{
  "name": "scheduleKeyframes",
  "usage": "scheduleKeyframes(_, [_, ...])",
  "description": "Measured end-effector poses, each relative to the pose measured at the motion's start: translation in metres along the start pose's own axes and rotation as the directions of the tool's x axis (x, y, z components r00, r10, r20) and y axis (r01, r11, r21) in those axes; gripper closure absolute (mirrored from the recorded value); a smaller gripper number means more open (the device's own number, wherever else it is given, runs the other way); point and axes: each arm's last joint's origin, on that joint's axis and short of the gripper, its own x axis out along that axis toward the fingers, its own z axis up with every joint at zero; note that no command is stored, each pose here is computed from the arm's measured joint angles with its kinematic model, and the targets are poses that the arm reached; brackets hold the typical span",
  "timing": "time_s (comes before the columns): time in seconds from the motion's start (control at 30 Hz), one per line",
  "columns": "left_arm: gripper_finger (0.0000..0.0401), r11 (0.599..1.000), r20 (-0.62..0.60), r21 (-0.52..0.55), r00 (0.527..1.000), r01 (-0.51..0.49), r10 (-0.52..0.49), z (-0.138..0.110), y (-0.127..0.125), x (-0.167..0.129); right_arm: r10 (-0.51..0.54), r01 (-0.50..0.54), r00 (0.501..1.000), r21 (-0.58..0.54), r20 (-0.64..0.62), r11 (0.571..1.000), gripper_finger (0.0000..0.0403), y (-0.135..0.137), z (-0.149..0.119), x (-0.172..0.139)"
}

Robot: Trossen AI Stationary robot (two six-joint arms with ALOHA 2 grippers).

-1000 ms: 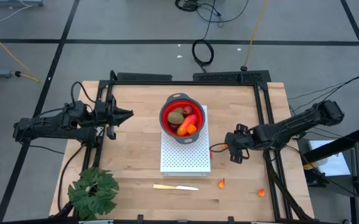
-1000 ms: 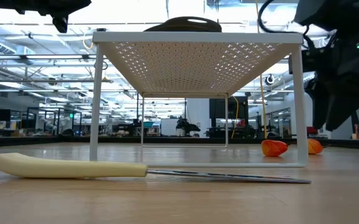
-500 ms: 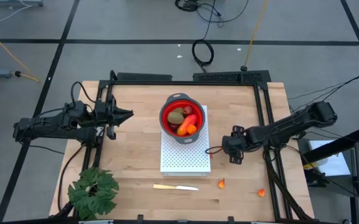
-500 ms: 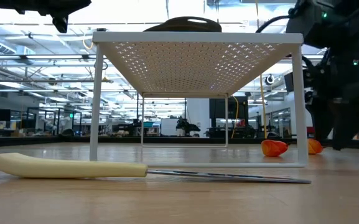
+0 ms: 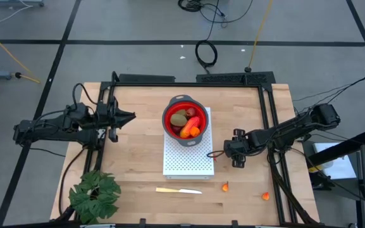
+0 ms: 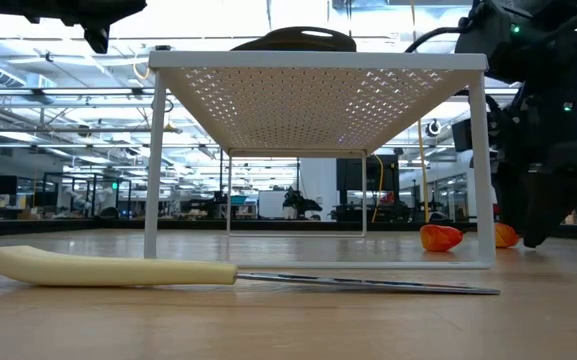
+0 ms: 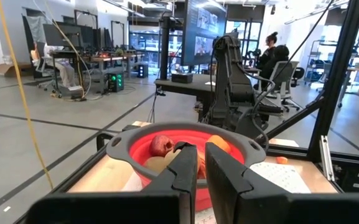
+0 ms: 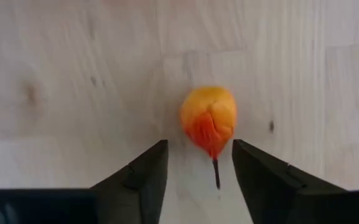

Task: Pick & Place Fruit
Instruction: Put the peach into the red strainer bowl on the shelf

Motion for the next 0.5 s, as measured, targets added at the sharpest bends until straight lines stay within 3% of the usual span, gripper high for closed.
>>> scheduleKeyframes(0.5, [0.037, 1.0, -0.016, 0.001, 1.0, -0.001, 0.001, -0.0015, 0.0001, 0.0, 0.003, -0.003, 1.0, -0.015, -0.012, 1.0, 0.0351, -0.0001, -0.001, -0.0001])
